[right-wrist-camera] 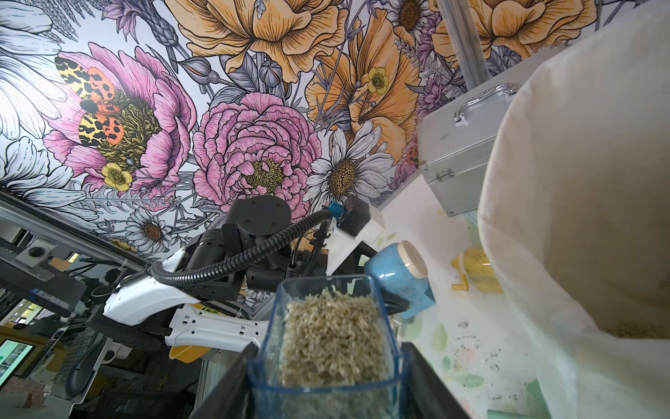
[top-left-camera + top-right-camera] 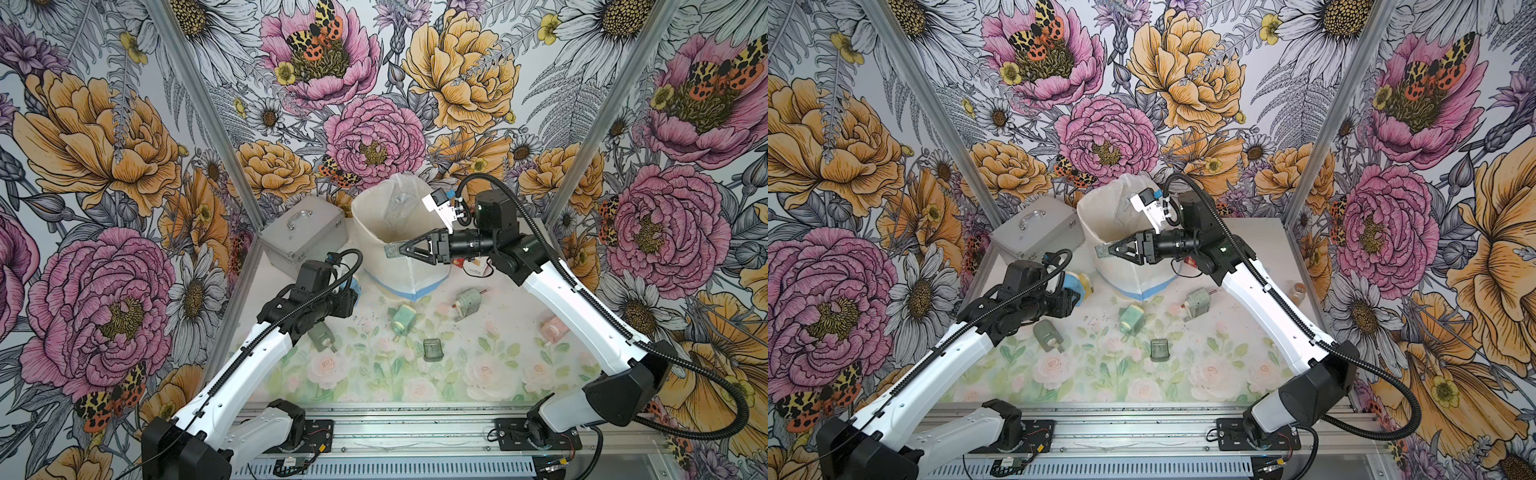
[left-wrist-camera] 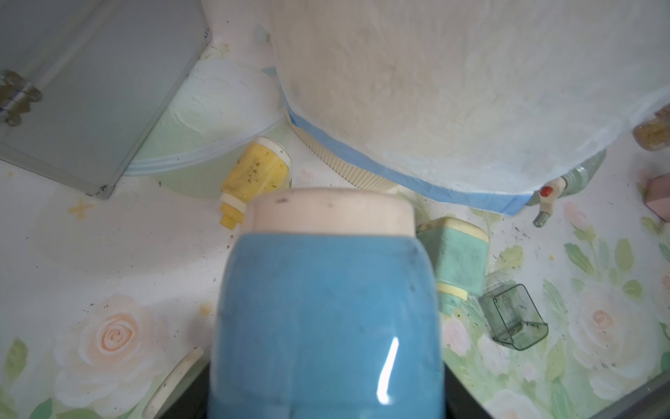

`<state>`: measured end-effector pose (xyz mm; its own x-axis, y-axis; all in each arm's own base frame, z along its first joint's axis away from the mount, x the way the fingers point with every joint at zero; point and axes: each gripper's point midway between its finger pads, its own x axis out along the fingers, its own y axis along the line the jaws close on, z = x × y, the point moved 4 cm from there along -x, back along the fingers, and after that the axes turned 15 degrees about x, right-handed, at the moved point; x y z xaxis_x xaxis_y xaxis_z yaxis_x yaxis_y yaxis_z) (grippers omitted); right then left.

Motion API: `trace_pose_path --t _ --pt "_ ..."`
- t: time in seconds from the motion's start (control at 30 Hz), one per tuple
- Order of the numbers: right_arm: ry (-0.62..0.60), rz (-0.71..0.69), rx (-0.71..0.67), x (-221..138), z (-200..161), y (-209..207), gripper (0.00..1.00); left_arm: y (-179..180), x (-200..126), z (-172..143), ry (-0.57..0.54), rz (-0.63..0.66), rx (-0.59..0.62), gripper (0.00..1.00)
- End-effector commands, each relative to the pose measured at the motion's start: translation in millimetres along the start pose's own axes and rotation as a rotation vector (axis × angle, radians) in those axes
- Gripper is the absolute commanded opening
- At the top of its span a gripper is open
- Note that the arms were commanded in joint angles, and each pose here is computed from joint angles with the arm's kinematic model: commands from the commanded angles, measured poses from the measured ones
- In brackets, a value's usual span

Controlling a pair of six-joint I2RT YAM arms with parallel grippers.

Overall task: Take out the pencil sharpener tray and clean the shavings
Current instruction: Pour the shavings into the trash bin.

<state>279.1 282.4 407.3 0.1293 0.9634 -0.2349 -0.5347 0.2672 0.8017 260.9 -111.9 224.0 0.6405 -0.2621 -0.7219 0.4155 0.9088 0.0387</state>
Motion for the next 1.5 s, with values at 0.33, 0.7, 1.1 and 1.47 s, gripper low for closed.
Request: trace_pose_path --t 0.33,0.7,1.1,1.47 --pt "-0.035 0.025 0.027 -2.5 21.0 16.1 0.34 4.6 -11.1 2.8 -0.118 0.217 -0.196 0.00" --pt "-0.109 0.009 0.221 9.6 59.5 15.0 0.32 1.5 3.7 -26.2 -0.077 0.315 -0.256 0.00" --pt "-0.165 -0.017 0.499 24.2 84.0 -8.5 0.32 -3.9 8.2 -36.5 -0.084 0.368 -0.288 0.00" --pt "-0.207 0.012 0.692 27.0 96.0 -10.9 0.32 -16.0 21.3 -44.7 -0.070 0.416 -0.282 0.00"
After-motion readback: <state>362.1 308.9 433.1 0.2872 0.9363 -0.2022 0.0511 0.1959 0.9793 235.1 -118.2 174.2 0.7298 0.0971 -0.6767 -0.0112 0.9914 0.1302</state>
